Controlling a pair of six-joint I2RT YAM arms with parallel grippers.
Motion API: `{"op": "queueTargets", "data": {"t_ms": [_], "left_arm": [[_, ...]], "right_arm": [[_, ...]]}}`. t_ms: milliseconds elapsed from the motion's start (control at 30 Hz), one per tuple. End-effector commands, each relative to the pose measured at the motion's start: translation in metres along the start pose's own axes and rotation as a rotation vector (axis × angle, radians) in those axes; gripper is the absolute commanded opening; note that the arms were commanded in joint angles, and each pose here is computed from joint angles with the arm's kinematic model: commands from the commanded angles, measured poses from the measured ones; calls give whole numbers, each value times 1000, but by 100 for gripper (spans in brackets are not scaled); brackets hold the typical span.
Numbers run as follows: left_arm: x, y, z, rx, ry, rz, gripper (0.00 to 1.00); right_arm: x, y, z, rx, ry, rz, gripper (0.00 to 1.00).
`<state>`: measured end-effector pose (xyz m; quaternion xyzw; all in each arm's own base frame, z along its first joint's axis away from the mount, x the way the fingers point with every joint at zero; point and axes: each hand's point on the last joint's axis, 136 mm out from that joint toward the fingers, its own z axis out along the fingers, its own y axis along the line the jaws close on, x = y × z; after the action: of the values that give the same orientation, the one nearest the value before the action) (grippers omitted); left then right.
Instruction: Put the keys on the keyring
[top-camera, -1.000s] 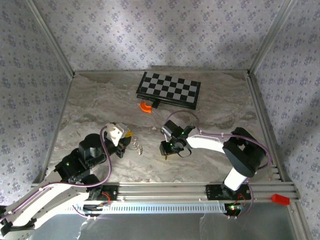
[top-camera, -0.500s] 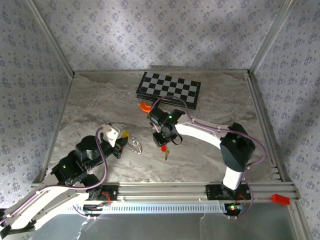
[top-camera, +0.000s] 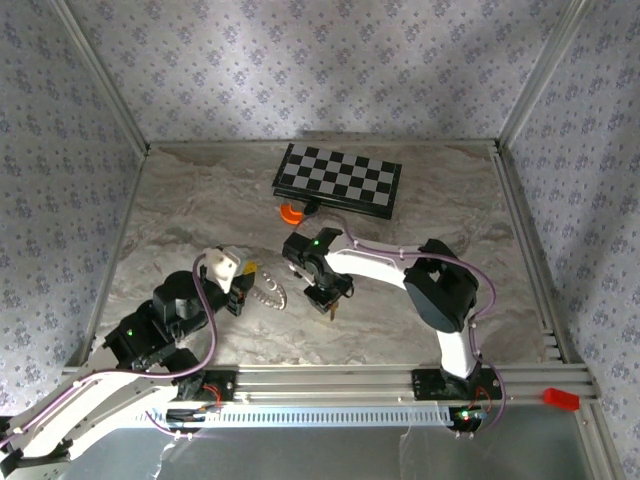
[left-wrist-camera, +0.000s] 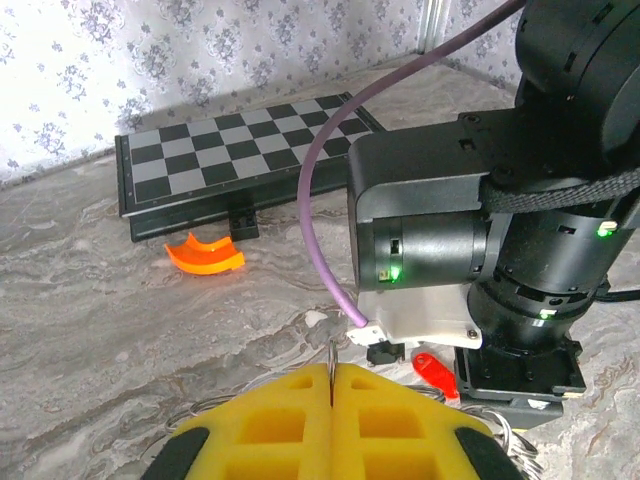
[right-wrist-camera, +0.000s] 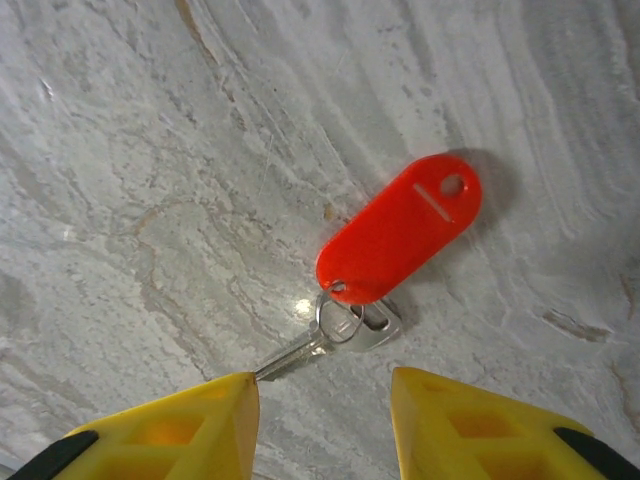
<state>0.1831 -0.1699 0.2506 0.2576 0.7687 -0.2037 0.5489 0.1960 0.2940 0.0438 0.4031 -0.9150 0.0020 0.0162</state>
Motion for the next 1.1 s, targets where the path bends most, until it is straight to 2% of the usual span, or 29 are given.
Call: {"op": "queueTargets", "data": {"t_ms": [0,433,833,967,1067], "left_arm": [[-12,2,-1,-12,-47,-18,0],[-9,4,4,-29,-24,-9,0],[-5,2,7,-25,-12,-8,0],[-6,1,8,-20,-10,-7,0],[-6,-1,7,-7,-12,-7,0]], "right_arm": [[-1,1,5,9,29,-29,39],[-9,0,17,13,21,-37,28],[-8,-18,14,144,0,-41,10],[0,-16,15,138,0,-24,3],[3,-20,12,142,-45,21,0]]}}
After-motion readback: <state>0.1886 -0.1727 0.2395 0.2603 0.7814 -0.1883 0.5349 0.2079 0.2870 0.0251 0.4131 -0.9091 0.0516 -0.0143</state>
